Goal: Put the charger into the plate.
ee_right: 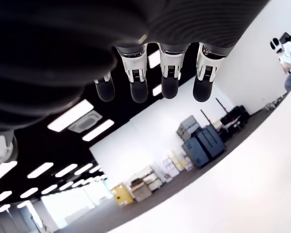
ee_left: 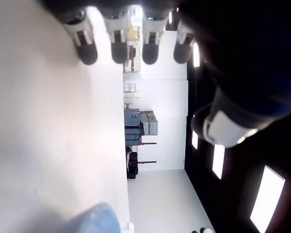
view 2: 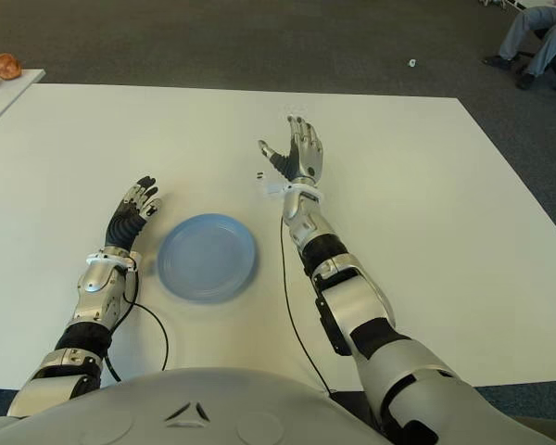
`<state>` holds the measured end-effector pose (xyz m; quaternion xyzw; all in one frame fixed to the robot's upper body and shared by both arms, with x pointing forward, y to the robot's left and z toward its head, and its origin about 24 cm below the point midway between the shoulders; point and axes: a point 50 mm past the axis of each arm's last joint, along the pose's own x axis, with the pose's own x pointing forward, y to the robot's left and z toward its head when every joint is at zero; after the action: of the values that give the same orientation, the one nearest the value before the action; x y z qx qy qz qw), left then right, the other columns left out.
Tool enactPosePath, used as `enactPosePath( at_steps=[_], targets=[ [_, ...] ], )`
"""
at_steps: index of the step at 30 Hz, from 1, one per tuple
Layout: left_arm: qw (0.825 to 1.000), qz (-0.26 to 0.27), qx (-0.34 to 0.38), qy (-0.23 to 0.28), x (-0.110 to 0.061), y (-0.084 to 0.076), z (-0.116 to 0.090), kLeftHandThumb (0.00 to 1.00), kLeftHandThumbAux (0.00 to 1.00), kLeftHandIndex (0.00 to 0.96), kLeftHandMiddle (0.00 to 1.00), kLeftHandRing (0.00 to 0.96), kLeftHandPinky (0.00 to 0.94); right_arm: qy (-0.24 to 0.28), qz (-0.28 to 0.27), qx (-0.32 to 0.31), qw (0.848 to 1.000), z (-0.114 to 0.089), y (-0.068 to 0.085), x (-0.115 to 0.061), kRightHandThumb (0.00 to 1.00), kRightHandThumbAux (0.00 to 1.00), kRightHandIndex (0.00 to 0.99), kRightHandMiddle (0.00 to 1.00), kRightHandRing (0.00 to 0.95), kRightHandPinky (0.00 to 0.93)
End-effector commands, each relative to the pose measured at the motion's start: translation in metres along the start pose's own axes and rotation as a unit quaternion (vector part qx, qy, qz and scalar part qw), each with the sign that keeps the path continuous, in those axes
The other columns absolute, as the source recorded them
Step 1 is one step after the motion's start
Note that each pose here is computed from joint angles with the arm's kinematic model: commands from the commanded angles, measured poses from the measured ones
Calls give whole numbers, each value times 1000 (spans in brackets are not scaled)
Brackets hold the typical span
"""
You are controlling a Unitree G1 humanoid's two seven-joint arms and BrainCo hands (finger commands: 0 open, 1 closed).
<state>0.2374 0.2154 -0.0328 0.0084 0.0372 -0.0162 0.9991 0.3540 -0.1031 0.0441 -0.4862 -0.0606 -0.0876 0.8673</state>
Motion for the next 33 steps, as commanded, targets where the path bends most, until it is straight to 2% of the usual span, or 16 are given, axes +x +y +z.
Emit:
enactPosePath(
  at_steps=[1, 12, 33],
  targets=[
    [999, -3, -17, 49, -16, -5, -21, 0, 613, 0, 16, 0, 0, -2, 19, -39, 999, 1, 9, -1, 298, 271, 0, 0, 0, 0],
    [999, 1, -18, 45, -22, -4, -20, 0, 622, 0, 17, 0, 3, -3, 88, -118, 989, 0, 25, -5, 279, 175, 0, 0, 0, 0],
    [999, -7, -15, 30, -39, -6, -13, 0, 615, 0, 14, 0, 16, 9, 145, -155, 977, -5, 38, -15, 269, 155, 0, 0, 0, 0]
  ],
)
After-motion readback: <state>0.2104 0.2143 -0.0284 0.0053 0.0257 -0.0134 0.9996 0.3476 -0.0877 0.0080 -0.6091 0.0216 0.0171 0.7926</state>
